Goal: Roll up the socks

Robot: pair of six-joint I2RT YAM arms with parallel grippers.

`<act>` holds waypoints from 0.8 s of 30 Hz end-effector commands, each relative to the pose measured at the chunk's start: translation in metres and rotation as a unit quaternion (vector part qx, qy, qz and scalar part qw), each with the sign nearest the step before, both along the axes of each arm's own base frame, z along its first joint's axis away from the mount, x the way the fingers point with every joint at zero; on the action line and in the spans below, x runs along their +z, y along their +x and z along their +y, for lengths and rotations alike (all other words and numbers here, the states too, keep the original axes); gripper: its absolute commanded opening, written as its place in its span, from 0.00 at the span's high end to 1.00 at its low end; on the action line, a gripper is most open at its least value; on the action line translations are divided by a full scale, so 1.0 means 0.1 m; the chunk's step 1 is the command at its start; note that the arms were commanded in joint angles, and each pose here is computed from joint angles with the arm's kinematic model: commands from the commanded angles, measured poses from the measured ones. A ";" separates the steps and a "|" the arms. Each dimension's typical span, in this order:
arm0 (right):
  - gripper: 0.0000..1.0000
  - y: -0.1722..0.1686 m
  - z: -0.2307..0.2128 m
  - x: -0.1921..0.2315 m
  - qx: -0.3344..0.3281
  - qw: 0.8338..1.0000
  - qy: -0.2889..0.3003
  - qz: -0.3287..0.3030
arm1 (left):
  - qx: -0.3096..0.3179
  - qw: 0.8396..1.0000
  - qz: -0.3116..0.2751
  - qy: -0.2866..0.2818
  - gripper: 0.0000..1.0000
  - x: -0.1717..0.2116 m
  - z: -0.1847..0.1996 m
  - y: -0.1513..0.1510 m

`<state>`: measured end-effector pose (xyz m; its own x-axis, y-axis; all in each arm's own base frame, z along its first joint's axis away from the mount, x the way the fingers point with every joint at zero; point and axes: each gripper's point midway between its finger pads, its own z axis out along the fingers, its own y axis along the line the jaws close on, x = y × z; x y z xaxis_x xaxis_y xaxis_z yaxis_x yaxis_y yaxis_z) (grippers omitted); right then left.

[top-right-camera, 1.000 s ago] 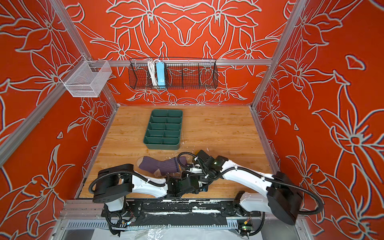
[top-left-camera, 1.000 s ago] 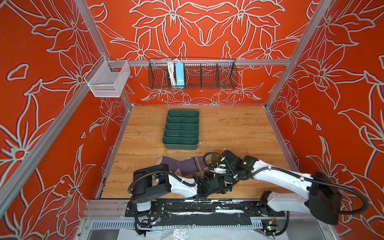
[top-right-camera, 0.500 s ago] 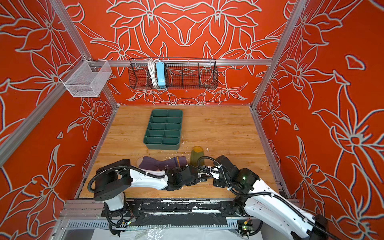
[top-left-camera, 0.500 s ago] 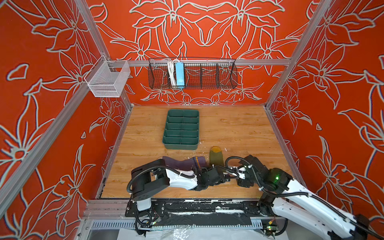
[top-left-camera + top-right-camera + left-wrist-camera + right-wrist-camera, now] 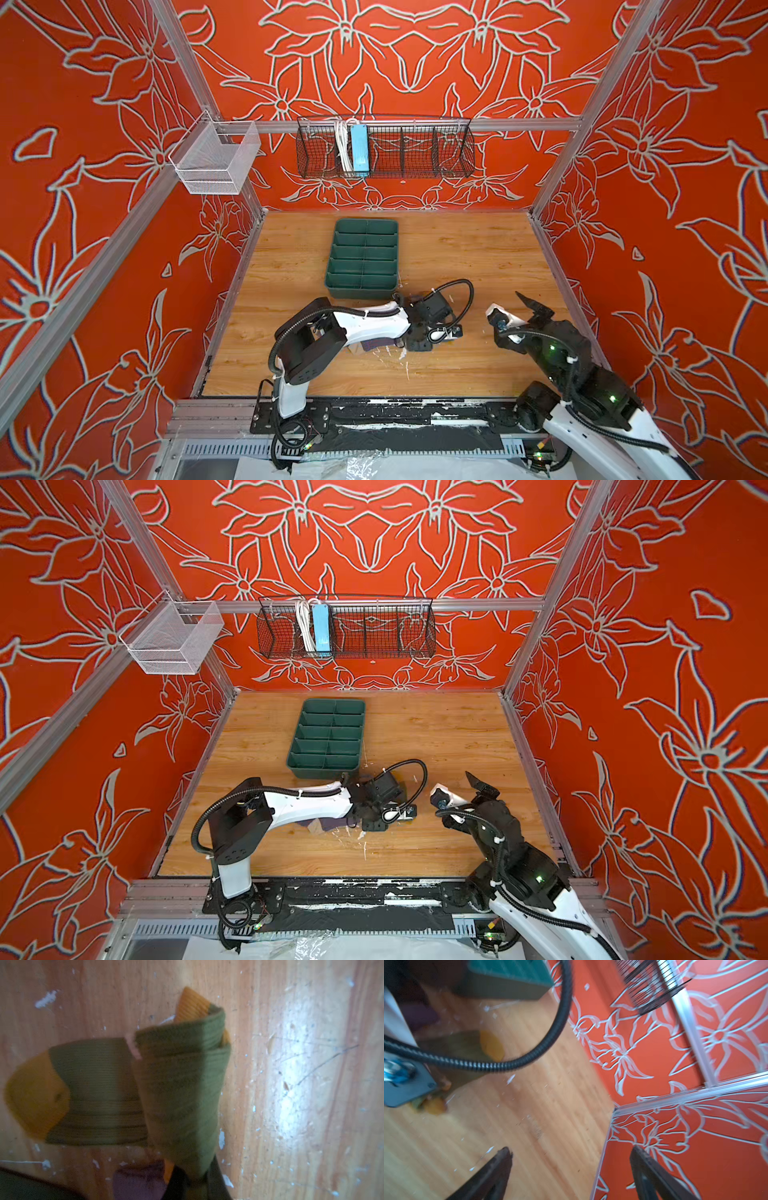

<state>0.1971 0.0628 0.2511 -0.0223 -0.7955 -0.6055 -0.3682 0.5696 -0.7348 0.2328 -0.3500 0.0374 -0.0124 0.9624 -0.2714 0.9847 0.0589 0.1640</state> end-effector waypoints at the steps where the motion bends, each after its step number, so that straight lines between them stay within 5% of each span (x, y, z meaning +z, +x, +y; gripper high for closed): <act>1: 0.11 -0.19 0.09 0.31 0.061 0.998 0.014 -0.024 | 0.026 0.986 0.154 0.050 1.00 -0.25 0.28 -0.37; 10: 0.13 -0.53 0.39 -0.61 0.199 0.958 -0.097 0.181 | 0.093 0.947 0.306 0.014 1.00 -0.24 0.18 -0.31; 16: 0.18 -0.49 0.88 -0.74 0.270 0.936 -0.093 0.205 | 0.100 0.943 0.317 0.031 1.00 -0.32 0.17 -0.29; 24: 0.30 -0.44 1.33 -1.51 0.327 0.892 -0.218 0.224 | 0.111 0.939 0.326 0.026 1.00 -0.38 0.13 -0.28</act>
<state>0.1434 0.1867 0.1127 0.3223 -0.8868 -0.3313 -0.8632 -0.1317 -0.4874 0.2295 -0.3587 0.0364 -0.3433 0.9037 -0.2558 0.8900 0.2260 -0.3960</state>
